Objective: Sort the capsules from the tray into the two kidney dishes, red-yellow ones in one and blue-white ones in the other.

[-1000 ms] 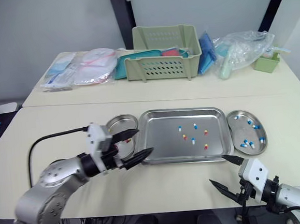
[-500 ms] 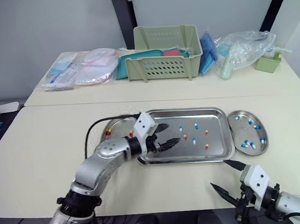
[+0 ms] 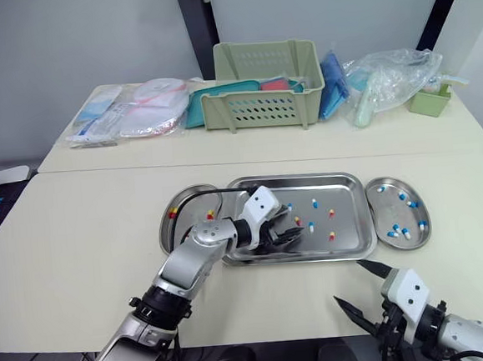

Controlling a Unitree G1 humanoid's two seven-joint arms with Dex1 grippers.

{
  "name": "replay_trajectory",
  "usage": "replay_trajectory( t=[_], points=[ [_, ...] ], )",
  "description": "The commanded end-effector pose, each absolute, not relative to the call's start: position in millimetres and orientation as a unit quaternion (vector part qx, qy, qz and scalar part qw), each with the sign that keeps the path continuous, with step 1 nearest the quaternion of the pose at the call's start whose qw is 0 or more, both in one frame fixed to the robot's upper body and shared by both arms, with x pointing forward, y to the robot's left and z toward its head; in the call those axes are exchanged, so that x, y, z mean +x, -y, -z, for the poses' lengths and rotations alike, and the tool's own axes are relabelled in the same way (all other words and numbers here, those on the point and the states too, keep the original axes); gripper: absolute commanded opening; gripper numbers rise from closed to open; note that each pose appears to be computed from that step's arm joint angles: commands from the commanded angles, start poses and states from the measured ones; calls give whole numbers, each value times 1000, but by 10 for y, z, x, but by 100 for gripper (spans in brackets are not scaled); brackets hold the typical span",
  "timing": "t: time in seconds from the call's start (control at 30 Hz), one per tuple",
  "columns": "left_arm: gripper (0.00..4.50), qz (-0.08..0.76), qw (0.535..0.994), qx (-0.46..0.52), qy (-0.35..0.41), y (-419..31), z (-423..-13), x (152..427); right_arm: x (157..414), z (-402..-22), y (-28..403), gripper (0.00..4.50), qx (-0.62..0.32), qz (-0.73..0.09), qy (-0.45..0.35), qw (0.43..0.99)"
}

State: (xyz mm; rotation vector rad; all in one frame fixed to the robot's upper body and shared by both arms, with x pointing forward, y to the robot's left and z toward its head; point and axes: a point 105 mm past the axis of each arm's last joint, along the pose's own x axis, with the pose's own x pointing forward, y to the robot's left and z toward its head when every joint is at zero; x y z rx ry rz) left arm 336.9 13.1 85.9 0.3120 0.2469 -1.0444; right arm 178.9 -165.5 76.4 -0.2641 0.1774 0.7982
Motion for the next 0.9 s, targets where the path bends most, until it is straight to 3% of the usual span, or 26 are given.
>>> replay_trajectory(
  t=[0.03,0.7,0.8,0.9],
  points=[
    [361,514,837,160,-99,-15,-935,3355,1791,-867,1604,450,-137,-390,-69,908],
    [361,521,827,175,-119,70,-820,3407,1785,-903,1532,450,-134,-388,-72,909],
    [304,520,827,175,-123,51,-812,3412,1795,-908,1534,450,-134,-387,-71,910],
    [208,521,826,174,-124,46,-805,3406,1810,-913,1532,450,-134,-386,-70,910]
  ],
)
